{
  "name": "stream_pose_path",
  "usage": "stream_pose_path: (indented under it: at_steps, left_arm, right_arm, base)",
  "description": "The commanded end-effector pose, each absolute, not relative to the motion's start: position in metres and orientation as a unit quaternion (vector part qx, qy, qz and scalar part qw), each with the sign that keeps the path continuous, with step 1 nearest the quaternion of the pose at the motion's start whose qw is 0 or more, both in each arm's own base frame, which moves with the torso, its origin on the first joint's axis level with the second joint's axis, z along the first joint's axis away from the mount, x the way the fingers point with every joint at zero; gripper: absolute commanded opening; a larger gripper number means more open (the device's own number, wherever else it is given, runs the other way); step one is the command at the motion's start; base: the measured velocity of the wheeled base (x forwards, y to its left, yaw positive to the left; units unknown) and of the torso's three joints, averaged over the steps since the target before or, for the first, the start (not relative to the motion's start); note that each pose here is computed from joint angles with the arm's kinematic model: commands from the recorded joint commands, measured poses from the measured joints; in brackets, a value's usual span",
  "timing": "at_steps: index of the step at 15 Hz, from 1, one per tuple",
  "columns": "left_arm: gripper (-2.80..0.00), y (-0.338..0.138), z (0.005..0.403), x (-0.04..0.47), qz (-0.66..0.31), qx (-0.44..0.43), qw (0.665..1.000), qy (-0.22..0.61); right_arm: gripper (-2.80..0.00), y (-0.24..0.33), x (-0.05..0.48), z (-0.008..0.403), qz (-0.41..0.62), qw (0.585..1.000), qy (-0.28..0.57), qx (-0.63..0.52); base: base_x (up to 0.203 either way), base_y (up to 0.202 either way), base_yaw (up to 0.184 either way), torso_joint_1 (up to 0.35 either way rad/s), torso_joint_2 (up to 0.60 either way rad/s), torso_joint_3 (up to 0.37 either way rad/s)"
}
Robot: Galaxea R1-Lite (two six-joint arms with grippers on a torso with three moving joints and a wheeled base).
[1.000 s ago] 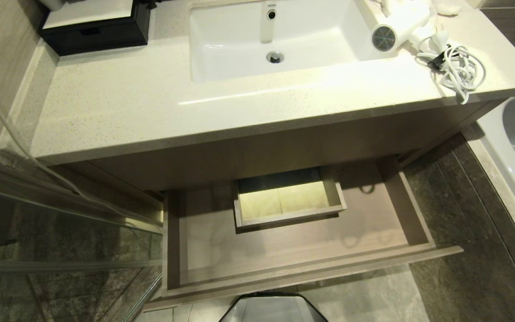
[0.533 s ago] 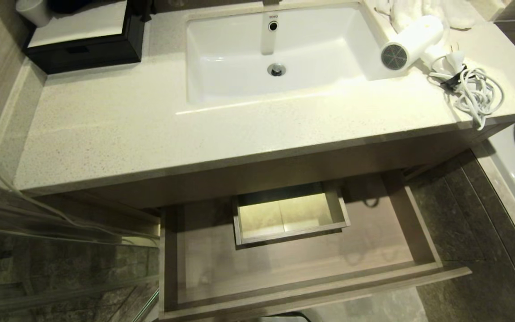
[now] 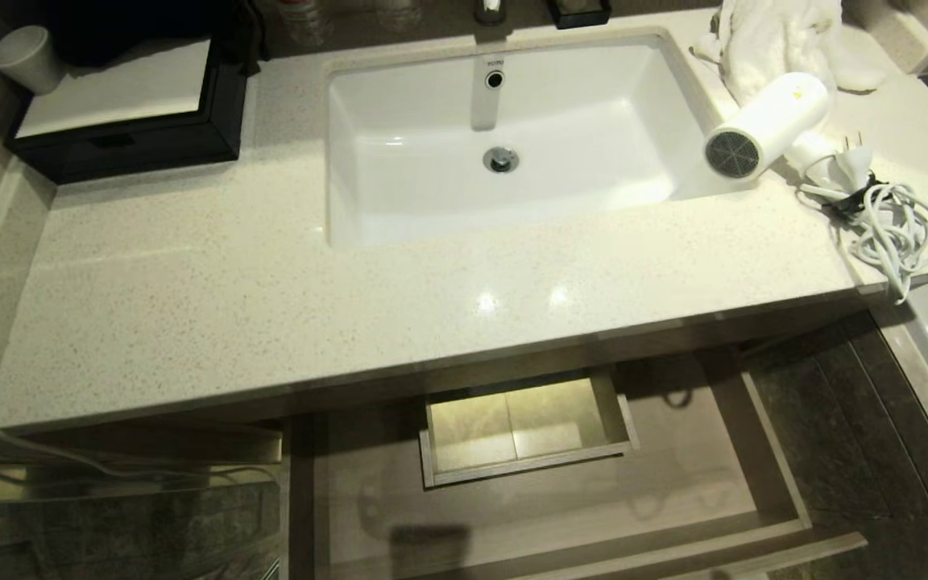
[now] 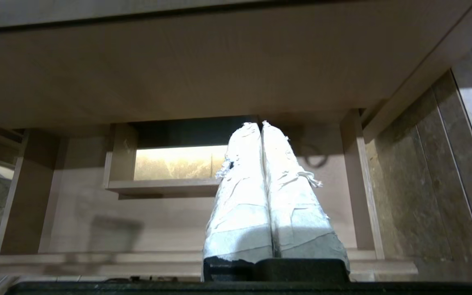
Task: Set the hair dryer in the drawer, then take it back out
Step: Pick up the hairdryer
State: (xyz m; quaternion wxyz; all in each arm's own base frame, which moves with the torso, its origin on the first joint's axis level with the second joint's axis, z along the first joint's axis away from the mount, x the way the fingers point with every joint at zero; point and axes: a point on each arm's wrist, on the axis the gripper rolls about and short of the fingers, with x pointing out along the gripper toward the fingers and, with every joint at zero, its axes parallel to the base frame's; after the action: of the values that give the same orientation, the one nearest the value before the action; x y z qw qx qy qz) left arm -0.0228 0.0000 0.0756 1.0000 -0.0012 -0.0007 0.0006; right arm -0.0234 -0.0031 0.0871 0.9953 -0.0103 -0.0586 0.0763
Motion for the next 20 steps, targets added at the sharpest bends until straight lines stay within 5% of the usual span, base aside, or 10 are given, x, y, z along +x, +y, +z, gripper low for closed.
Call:
stream_pose_path:
  at_steps: [1, 13, 20]
  left_arm:
    - [-2.80, 0.0000, 0.0752, -0.0227, 0.001, -0.002, 1.000, 0.000]
    - [-2.80, 0.0000, 0.0752, -0.0227, 0.001, -0.002, 1.000, 0.000]
    - [-2.80, 0.0000, 0.0752, -0.0227, 0.001, -0.002, 1.000, 0.000]
  right_arm:
    - [-2.80, -0.0031, -0.0230, 0.0752, 0.076, 0.995, -0.058, -0.011]
    - [-2.80, -0.0031, -0.0230, 0.0751, 0.077, 0.995, -0.057, -0.006]
    - [-2.80, -0.0032, -0.0232, 0.0756, 0.075, 0.996, -0.057, -0.009]
  base:
    - [0.000, 0.000, 0.000, 0.344, -0.20, 0.139]
    - [0.000, 0.000, 0.000, 0.378, -0.30, 0.072]
    - [0.000, 0.000, 0.000, 0.048, -0.04, 0.001]
